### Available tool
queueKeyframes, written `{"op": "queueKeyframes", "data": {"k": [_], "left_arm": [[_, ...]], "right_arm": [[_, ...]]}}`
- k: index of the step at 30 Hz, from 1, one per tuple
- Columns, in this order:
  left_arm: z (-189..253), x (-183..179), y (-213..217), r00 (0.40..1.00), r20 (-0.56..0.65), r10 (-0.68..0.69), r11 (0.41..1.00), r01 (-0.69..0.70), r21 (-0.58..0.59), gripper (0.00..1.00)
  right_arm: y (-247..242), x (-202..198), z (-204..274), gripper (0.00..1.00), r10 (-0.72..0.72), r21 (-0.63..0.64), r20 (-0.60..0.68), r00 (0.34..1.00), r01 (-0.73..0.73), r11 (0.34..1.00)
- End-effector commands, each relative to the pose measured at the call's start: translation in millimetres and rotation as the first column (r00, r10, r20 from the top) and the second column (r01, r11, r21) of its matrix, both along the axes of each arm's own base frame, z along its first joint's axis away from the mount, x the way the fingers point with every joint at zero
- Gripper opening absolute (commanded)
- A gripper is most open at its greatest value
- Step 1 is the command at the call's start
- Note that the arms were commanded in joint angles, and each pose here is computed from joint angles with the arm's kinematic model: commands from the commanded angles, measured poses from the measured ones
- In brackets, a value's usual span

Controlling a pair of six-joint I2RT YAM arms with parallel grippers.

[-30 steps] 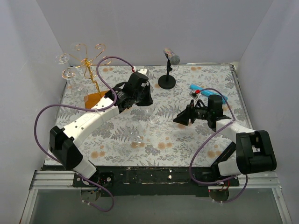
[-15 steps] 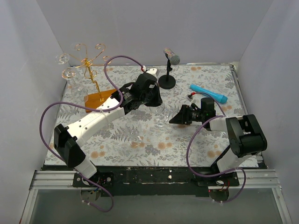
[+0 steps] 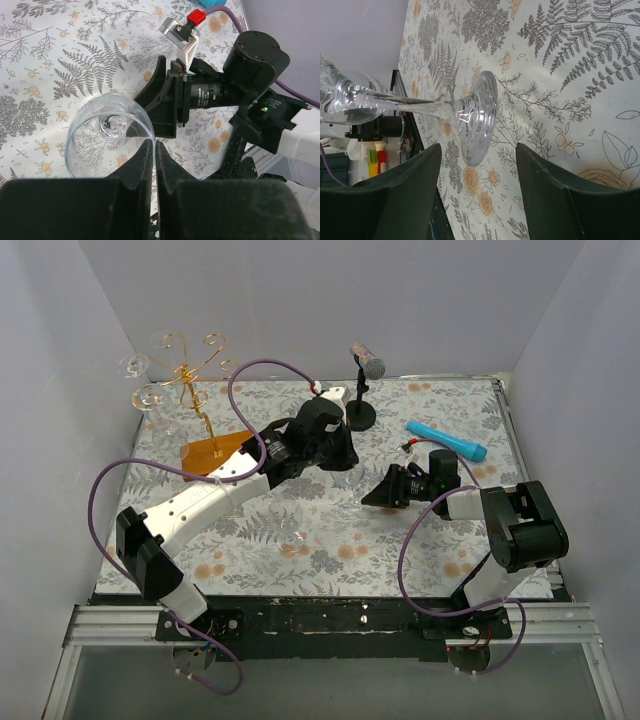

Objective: Place the wine glass upside down on the wine glass rack
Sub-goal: Pick up the wine glass at the center of the board.

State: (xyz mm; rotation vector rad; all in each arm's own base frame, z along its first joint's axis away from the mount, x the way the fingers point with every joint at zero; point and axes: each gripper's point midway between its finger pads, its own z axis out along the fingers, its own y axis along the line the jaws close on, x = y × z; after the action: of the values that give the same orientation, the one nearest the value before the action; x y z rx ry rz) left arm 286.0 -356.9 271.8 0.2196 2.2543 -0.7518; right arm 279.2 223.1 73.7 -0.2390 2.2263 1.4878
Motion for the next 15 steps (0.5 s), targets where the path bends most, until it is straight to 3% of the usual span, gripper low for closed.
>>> {"op": "queueKeyframes", "data": {"k": [1, 8, 15], "left_arm": [[46, 0, -17, 0.997, 0.075, -0.019, 0.993, 0.028, -0.116, 0.0], [45, -6, -21, 0.997, 0.072, -0.029, 0.992, 0.037, -0.119, 0.0], [48, -8, -20, 0.997, 0.075, -0.027, 0.992, 0.036, -0.121, 0.0]], "right_arm": [[6, 5, 13, 0.68, 0.027, 0.037, 0.038, 0.999, -0.028, 0.999], [7, 4, 14, 0.54, 0.032, 0.06, 0.028, 0.999, -0.033, 0.998], [8, 2, 22, 0.25, 0.044, 0.088, 0.045, 0.998, -0.048, 0.995]]}}
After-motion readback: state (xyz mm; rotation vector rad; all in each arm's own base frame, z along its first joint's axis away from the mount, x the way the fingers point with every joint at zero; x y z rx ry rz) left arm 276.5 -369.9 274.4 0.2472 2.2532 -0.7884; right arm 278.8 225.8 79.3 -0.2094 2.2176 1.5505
